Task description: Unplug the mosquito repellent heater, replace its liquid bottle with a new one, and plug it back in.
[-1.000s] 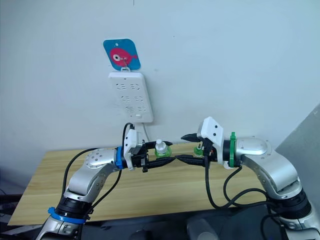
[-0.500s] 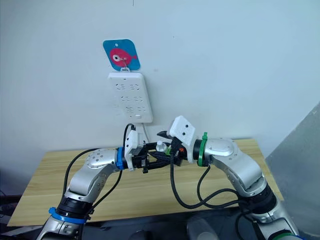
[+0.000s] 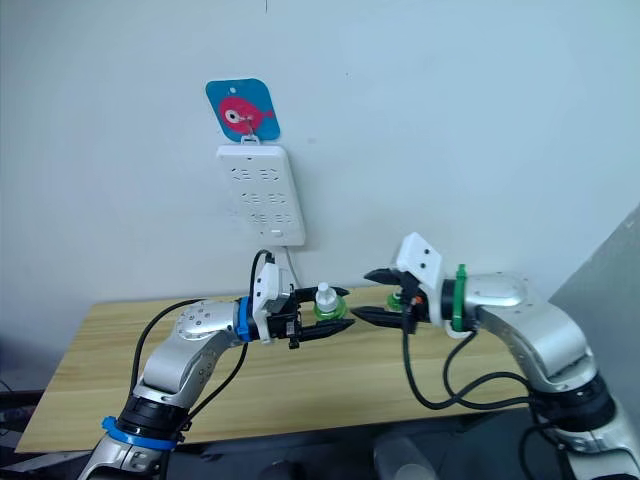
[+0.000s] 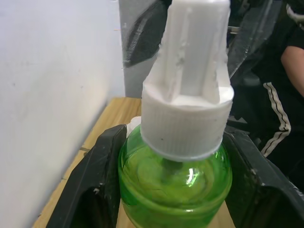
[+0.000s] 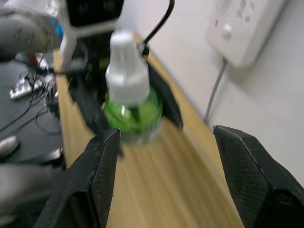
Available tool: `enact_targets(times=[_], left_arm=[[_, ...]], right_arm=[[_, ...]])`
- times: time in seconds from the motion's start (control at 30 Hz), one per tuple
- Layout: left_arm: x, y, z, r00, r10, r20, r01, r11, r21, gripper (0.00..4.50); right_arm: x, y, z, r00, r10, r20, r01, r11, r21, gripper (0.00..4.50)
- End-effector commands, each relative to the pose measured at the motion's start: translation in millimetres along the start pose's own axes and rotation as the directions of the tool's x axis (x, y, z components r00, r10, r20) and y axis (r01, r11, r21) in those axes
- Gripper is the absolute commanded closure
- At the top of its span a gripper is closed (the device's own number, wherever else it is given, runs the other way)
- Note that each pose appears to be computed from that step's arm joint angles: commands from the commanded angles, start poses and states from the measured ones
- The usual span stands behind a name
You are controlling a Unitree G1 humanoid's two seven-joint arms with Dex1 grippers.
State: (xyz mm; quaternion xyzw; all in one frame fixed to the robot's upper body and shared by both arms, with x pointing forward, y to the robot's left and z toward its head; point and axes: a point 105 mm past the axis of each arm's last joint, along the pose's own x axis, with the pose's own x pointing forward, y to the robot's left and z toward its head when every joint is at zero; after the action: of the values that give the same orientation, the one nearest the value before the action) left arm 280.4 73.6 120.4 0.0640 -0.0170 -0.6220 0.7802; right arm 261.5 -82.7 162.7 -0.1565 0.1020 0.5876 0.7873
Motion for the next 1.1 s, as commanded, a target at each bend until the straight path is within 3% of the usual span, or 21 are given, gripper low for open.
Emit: enact_targets(times=[0.03, 0.47, 1.1], left_arm=[[-1.3, 1.0, 4.8, 1.0, -0.003, 0.018, 0.002, 0.999, 0.037, 2.14], [-11.8, 5.6, 0.0, 1.0, 0.018, 0.0, -0.018, 0.999, 0.041, 2.14], [-12.4, 4.3, -0.6, 1.0, 0.01, -0.019, -0.009, 0.999, 0.05, 2.14]], right_arm=[[-3.7, 6.7, 11.9, 0.999, 0.02, 0.033, -0.019, 0.999, -0.036, 1.26], [0.4, 10.0, 27.9, 0.995, 0.028, 0.097, -0.024, 0.999, -0.047, 1.26], [45.5, 9.8, 46.7, 0.977, 0.07, 0.2, -0.066, 0.998, -0.022, 1.26]])
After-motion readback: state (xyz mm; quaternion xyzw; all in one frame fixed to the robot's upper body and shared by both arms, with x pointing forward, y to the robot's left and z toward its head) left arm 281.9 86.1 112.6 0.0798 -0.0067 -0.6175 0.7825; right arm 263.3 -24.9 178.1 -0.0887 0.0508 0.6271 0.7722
